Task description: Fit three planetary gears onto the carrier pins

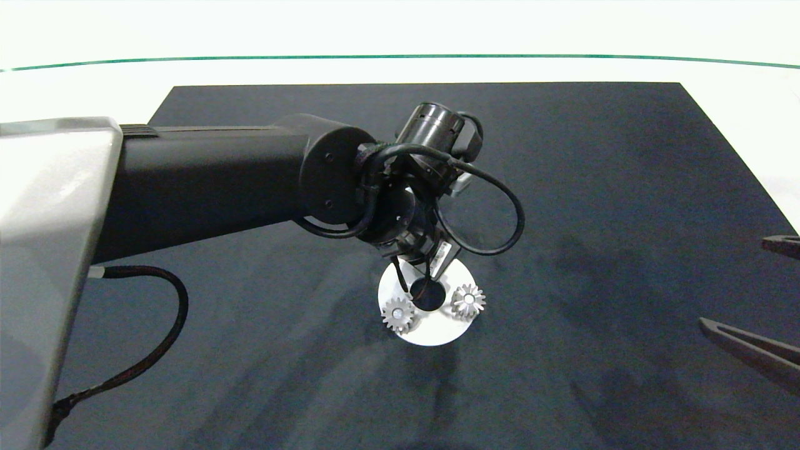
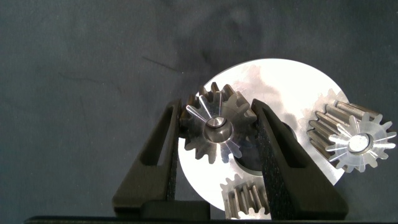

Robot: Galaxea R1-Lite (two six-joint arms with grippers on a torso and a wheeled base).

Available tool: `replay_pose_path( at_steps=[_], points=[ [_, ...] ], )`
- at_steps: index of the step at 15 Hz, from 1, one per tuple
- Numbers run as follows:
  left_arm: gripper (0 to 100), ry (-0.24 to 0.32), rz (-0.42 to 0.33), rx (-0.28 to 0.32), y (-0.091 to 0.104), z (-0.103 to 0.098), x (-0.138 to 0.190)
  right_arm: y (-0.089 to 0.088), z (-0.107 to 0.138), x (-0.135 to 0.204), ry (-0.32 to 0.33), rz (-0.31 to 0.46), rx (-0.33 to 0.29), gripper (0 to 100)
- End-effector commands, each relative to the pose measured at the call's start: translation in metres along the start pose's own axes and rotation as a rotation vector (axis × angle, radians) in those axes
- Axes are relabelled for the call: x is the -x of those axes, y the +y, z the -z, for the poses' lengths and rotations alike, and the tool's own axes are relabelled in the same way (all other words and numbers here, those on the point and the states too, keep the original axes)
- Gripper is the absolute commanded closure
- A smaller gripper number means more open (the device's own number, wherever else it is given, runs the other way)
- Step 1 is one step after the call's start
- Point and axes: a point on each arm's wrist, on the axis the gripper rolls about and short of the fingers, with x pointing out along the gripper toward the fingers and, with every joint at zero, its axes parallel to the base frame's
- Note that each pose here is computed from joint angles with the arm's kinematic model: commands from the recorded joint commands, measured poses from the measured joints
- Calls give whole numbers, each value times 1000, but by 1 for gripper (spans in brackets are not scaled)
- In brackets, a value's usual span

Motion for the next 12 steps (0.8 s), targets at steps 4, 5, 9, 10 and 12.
replay_pose_path(
  at_steps=[4, 5, 9, 10, 12],
  points=[
    [0, 2, -2, 2, 1, 0, 2, 0, 0, 1, -4, 1, 1, 0],
    [0, 3, -2, 3, 1, 1, 3, 0, 0, 1, -4, 1, 1, 0],
    [0, -31, -44, 74, 44, 10, 68, 0, 0, 1, -3, 3, 1, 0],
    [0, -29, -57, 95, 52, 14, 77, 0, 0, 1, -3, 3, 1, 0],
    [0, -19, -111, 156, 81, 40, 110, -1, 0, 1, -2, 12, 0, 0]
  ],
)
